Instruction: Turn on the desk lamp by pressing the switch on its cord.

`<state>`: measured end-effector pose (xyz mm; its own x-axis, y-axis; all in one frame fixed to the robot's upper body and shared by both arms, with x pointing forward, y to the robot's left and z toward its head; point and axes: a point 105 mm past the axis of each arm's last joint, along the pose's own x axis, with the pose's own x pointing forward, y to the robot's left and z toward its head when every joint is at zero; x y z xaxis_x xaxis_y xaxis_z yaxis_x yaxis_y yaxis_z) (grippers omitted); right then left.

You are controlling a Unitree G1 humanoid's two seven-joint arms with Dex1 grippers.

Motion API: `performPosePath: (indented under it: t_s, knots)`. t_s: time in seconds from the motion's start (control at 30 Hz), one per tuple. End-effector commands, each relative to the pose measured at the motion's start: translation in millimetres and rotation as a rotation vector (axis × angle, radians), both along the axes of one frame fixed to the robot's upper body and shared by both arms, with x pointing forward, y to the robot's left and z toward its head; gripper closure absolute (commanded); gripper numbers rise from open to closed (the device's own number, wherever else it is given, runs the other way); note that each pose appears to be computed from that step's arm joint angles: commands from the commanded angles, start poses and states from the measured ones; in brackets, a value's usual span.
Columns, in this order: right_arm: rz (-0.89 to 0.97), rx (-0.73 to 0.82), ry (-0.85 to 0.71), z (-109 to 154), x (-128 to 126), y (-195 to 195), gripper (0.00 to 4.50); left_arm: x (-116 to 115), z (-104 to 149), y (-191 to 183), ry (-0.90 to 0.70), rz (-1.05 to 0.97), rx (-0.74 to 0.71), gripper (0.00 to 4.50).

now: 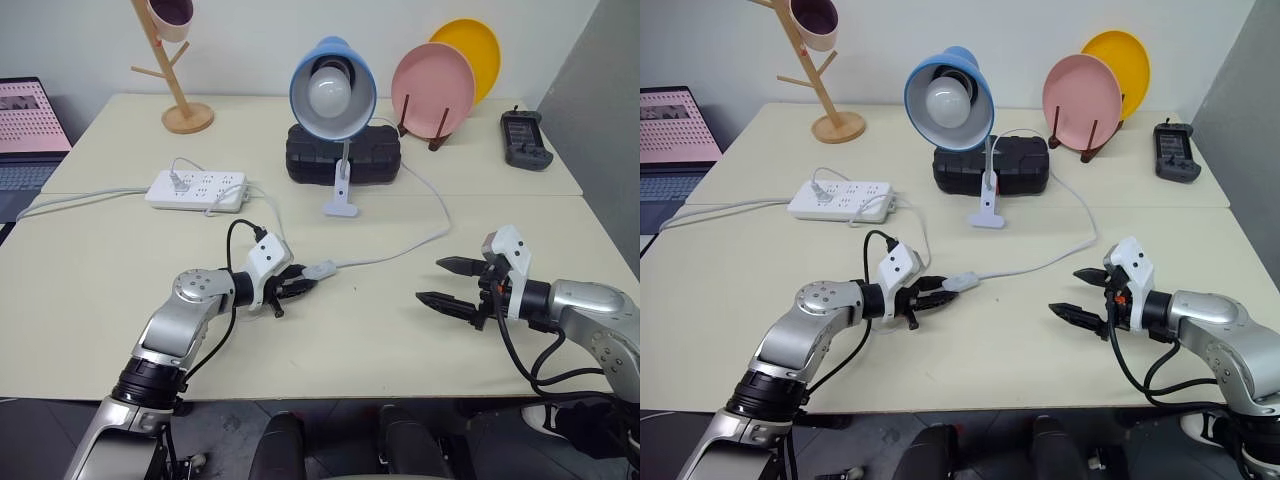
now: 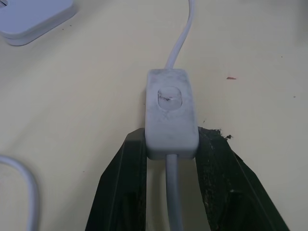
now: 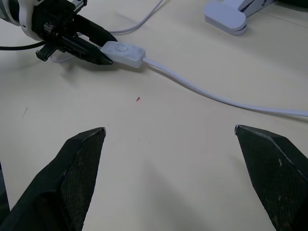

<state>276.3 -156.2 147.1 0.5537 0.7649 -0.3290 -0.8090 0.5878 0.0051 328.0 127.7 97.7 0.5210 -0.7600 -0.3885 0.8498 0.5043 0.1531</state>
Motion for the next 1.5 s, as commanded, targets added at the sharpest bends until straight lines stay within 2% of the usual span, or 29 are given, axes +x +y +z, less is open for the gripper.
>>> performPosePath:
  t_s: [0.03, 0.13, 0.2, 0.27, 0.33, 0.47, 0.57, 0.67, 1.13, 1.5]
  knots:
    - [0.004, -0.001, -0.048, 10.2, 0.1, -0.7, 0.00, -0.2, 13.2, -1.1, -0.037, -0.007, -0.029, 3.44]
    - [0.005, 0.018, -0.036, 10.1, -0.7, 1.3, 0.00, 0.3, 18.9, -6.1, -0.019, -0.005, -0.076, 3.44]
    - [0.004, 0.088, 0.005, 11.4, -3.1, 7.0, 0.00, -1.2, 33.7, -13.8, 0.000, -0.017, -0.156, 3.44]
    - [-0.012, 0.290, 0.119, 16.7, -7.9, 20.5, 0.00, -12.0, 56.4, -26.6, 0.054, -0.085, -0.294, 3.44]
    - [-0.006, 0.447, 0.226, 20.9, -15.1, 32.2, 0.00, -20.0, 69.4, -33.3, 0.092, -0.133, -0.365, 3.44]
    - [-0.054, 0.693, 0.426, 24.0, -24.4, 48.7, 0.00, -23.4, 74.3, -42.8, 0.014, -0.176, -0.310, 3.44]
    - [-0.156, 0.870, 0.542, 32.1, -18.4, 51.3, 0.00, -24.9, 77.2, -52.0, -0.052, -0.202, -0.293, 3.44]
    - [-0.223, 0.981, 0.577, 44.0, -8.0, 53.9, 0.00, -24.9, 69.8, -56.1, -0.096, -0.212, -0.243, 3.44]
    - [-0.248, 0.958, 0.671, 43.0, -1.5, 91.8, 0.00, -19.4, 73.2, -75.2, -0.172, -0.178, -0.290, 3.44]
    - [-0.265, 0.946, 0.660, 41.0, 7.5, 89.6, 0.00, -22.8, 74.5, -77.9, -0.158, -0.177, -0.310, 3.44]
